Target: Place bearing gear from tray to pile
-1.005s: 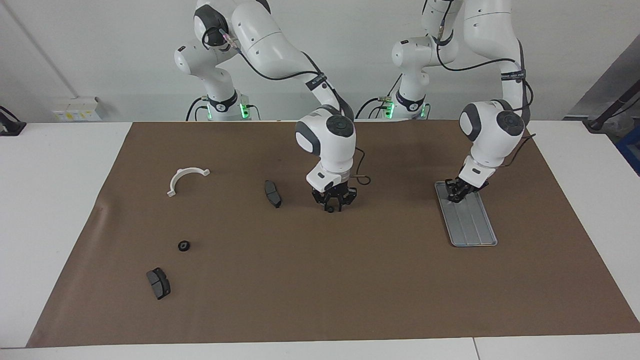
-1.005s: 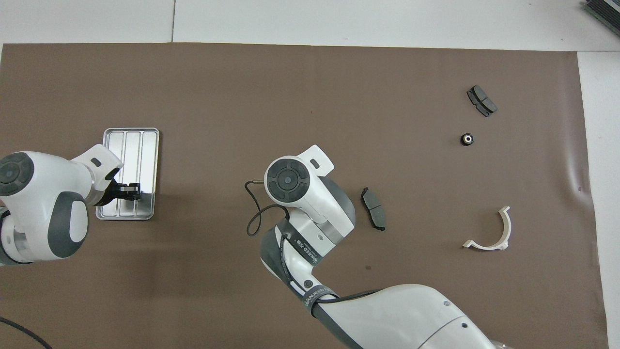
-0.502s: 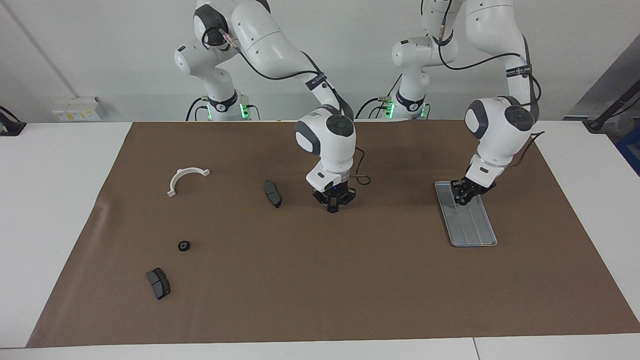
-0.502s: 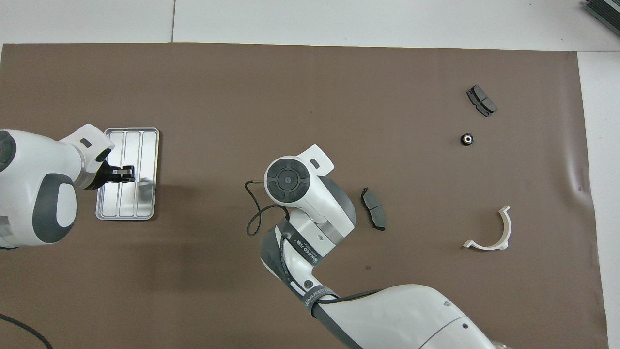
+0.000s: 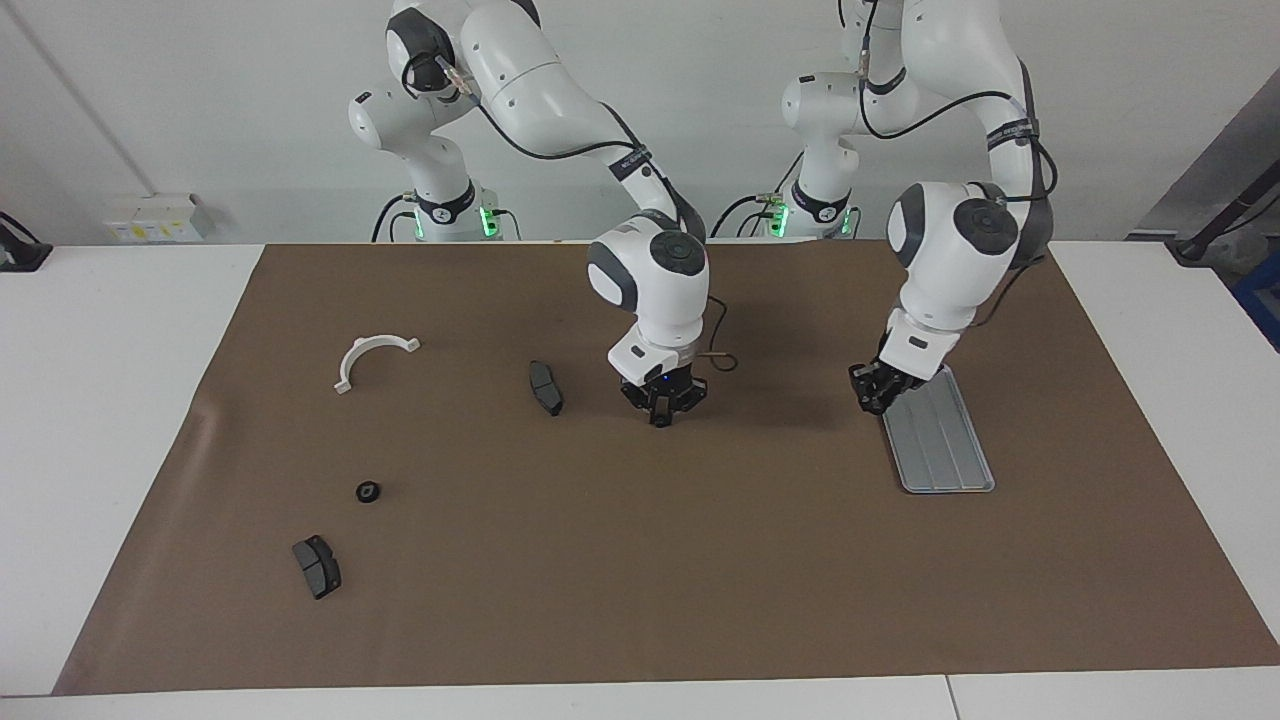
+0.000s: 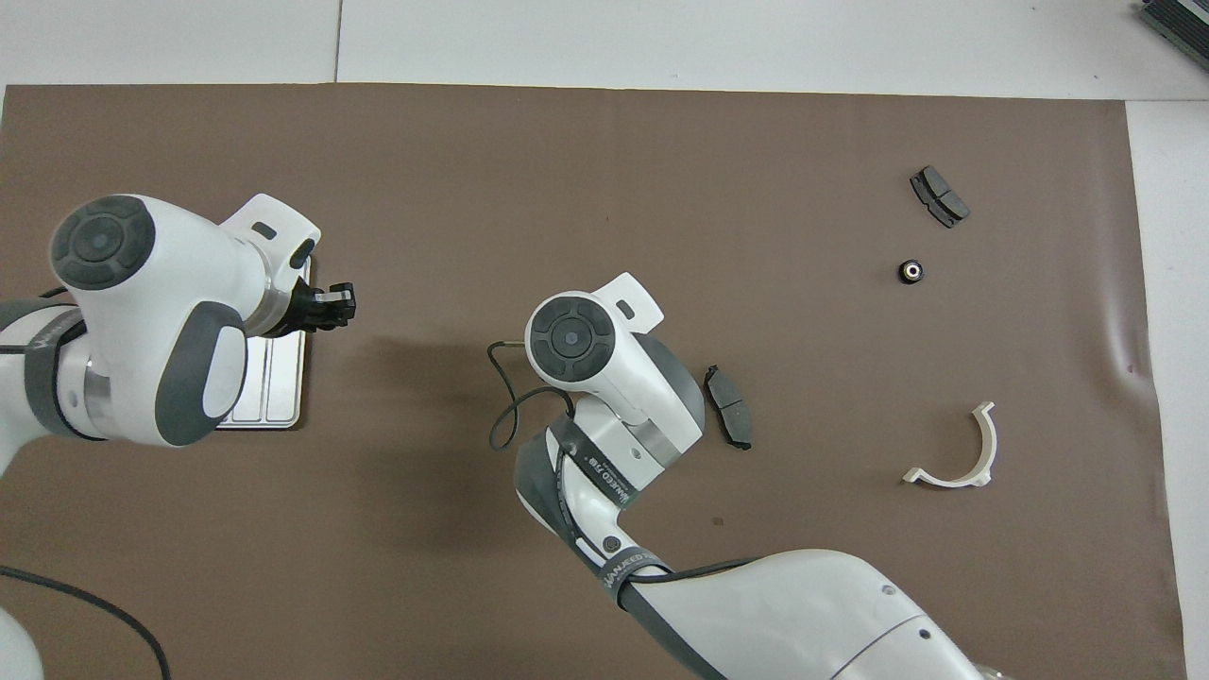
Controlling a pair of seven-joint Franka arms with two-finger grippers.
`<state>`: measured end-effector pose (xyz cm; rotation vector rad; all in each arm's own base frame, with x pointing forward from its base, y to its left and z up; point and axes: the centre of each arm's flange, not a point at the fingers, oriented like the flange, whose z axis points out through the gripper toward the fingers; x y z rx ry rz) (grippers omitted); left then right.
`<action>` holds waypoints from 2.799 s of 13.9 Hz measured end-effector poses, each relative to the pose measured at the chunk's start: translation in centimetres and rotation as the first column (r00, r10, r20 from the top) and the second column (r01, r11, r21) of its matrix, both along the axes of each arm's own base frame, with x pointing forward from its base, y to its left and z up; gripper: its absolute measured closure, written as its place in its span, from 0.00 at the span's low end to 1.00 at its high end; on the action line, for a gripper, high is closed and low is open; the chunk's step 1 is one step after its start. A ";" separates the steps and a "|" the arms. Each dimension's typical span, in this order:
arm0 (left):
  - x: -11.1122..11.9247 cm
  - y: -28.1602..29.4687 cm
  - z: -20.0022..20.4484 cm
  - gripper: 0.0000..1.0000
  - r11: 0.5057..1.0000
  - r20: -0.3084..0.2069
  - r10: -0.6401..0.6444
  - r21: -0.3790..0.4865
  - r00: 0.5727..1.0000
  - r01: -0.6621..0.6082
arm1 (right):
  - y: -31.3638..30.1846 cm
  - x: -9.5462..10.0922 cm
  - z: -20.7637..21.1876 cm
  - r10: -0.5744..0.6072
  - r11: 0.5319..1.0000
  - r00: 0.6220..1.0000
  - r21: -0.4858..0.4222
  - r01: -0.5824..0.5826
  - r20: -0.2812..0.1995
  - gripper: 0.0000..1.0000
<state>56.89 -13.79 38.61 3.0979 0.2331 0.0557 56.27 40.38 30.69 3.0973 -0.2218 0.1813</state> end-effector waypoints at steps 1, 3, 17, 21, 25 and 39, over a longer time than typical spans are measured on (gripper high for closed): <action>-0.5 -1.9 -0.1 0.65 1.000 -0.003 0.008 -0.001 1.000 -0.008 | -2.3 1.3 1.8 -0.011 1.000 1.000 -0.009 0.011 0.003 0.76; -1.5 -5.6 0.0 0.65 1.000 -0.001 -0.002 -0.005 1.000 0.002 | -8.8 4.1 6.2 -0.014 1.000 1.000 -0.022 0.014 -0.007 0.76; -4.9 -28.5 -3.6 0.56 0.999 -0.002 0.011 -0.050 1.000 -0.011 | -34.0 12.5 -0.1 -0.004 0.998 0.997 0.060 0.000 0.081 0.76; -3.6 -27.8 -2.6 0.12 0.998 0.028 0.024 -0.053 0.999 -0.023 | -34.4 12.6 -1.0 -0.011 0.998 0.997 0.058 0.006 0.079 0.57; 1.8 -18.7 3.3 0.10 0.997 0.041 0.070 -0.029 0.997 -0.069 | -33.4 13.0 0.1 0.003 0.998 0.995 0.063 -0.009 0.100 0.12; -1.8 11.0 22.8 0.00 0.999 -0.004 -0.007 0.045 1.000 0.007 | -2.9 0.8 2.9 0.058 0.994 0.998 0.096 -0.055 -0.028 0.00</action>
